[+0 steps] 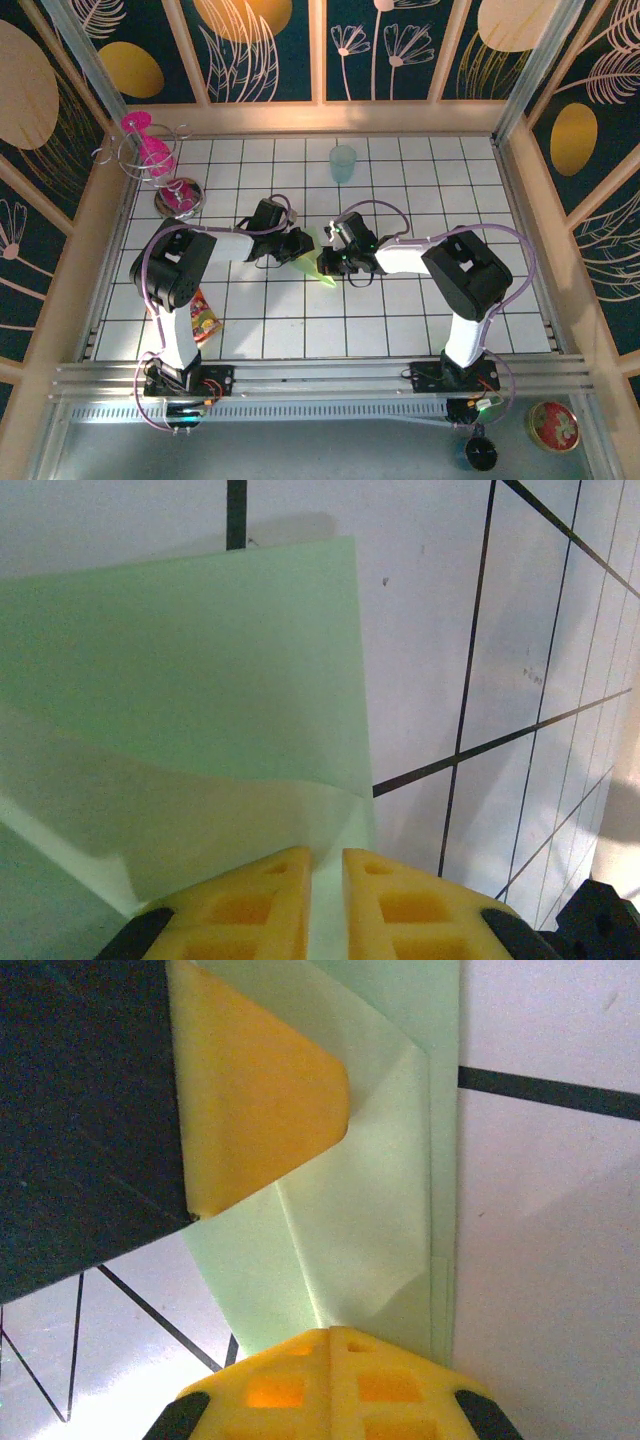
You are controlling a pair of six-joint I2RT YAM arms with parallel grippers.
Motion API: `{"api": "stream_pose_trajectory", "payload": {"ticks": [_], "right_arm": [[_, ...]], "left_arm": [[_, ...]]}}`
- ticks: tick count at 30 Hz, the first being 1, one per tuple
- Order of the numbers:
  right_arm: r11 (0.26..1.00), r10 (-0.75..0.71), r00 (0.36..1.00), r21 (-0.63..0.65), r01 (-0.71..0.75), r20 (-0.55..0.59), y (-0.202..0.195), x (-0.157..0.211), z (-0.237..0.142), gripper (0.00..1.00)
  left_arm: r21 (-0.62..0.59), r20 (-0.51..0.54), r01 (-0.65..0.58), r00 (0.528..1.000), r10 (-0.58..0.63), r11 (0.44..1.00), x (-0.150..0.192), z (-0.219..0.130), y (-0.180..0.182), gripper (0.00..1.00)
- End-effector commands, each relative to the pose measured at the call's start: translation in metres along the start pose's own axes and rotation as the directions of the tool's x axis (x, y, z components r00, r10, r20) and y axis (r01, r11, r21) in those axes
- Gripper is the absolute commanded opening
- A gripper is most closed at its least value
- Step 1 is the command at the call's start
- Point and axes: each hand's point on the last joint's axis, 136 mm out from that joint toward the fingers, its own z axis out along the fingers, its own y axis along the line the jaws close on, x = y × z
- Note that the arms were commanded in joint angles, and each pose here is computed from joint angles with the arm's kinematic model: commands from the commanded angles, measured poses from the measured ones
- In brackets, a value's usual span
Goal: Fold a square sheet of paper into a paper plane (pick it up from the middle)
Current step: Fourth fold the wing at the center of the table.
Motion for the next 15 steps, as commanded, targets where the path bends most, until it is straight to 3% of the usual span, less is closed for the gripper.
{"api": "stream_pose_trajectory", "payload": {"ticks": [1,15], "right_arm": [[0.999,0.005,0.999,0.041,-0.002,-0.050,-0.012,0.009,0.005,0.03],[1.000,0.000,0.996,0.021,0.002,-0.095,-0.009,0.028,-0.010,0.03]], "left_arm": [[-0.202,-0.025,0.057,0.998,-0.063,0.978,0.016,0.006,0.060,0.17],[-0.208,-0.030,0.058,0.997,-0.065,0.976,0.018,0.007,0.062,0.17]]}}
